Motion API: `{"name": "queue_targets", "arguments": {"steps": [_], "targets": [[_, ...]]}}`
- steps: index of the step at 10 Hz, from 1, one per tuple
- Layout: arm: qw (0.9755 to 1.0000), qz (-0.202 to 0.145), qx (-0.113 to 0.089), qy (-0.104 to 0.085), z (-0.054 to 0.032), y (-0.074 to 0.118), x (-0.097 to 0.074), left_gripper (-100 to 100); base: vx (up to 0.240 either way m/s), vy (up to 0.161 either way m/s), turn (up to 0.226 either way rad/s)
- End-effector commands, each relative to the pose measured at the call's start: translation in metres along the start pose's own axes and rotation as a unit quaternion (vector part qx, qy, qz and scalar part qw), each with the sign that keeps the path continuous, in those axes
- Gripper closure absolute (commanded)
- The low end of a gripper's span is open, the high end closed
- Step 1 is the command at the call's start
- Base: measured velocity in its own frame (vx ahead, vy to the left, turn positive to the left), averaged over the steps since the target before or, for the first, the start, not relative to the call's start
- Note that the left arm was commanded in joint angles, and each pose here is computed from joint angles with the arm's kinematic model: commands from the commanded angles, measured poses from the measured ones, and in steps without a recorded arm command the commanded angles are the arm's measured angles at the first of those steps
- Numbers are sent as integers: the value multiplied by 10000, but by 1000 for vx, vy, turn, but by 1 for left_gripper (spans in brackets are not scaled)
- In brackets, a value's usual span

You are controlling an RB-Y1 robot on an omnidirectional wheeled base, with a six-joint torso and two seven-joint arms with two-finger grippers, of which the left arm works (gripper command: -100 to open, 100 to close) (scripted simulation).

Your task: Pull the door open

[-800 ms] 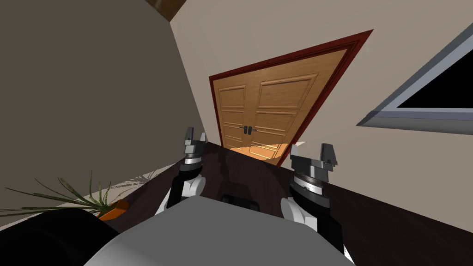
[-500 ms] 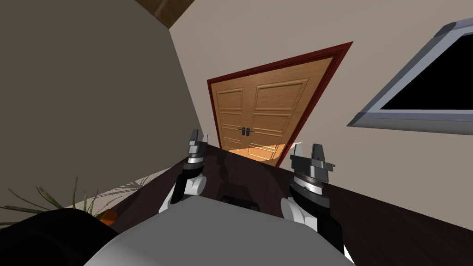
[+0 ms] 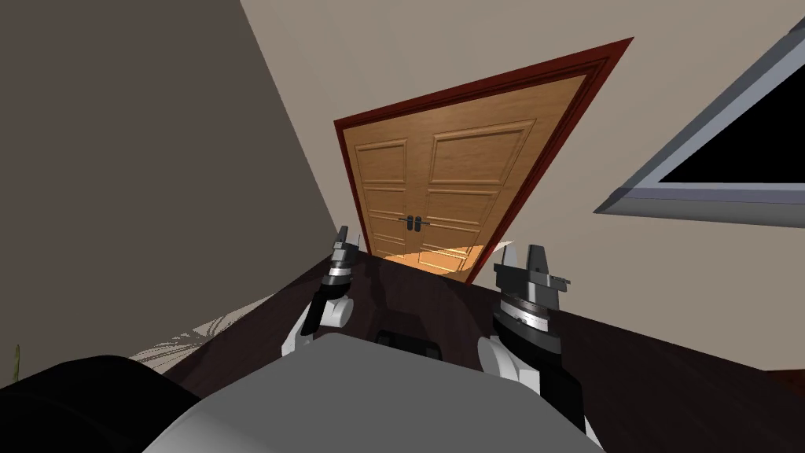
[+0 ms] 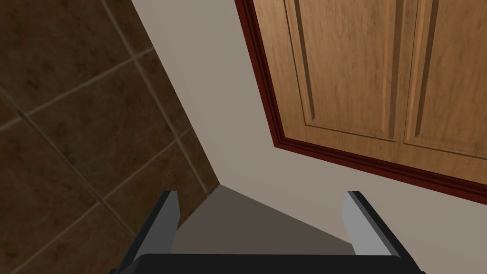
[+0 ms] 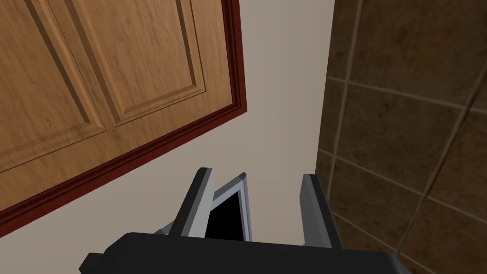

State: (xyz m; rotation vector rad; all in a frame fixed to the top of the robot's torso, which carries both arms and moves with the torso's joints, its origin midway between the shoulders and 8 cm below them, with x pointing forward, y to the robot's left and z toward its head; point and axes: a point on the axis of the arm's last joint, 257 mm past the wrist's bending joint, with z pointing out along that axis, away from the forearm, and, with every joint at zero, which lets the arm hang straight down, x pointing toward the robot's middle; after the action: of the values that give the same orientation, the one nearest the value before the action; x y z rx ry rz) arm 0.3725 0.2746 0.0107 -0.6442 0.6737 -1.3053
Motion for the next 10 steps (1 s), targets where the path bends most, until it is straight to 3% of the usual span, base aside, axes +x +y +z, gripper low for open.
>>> {"name": "queue_targets", "arguments": {"steps": [1, 6, 10], "targets": [[9998, -50, -176, 56, -32, 196, 7, -100, 115, -26, -123], [9979, -149, -608, 168, -96, 665, -11, -100, 95, -13, -84], [9947, -214, -981, 230, -169, 1060, -60, -100, 105, -16, -92]]}}
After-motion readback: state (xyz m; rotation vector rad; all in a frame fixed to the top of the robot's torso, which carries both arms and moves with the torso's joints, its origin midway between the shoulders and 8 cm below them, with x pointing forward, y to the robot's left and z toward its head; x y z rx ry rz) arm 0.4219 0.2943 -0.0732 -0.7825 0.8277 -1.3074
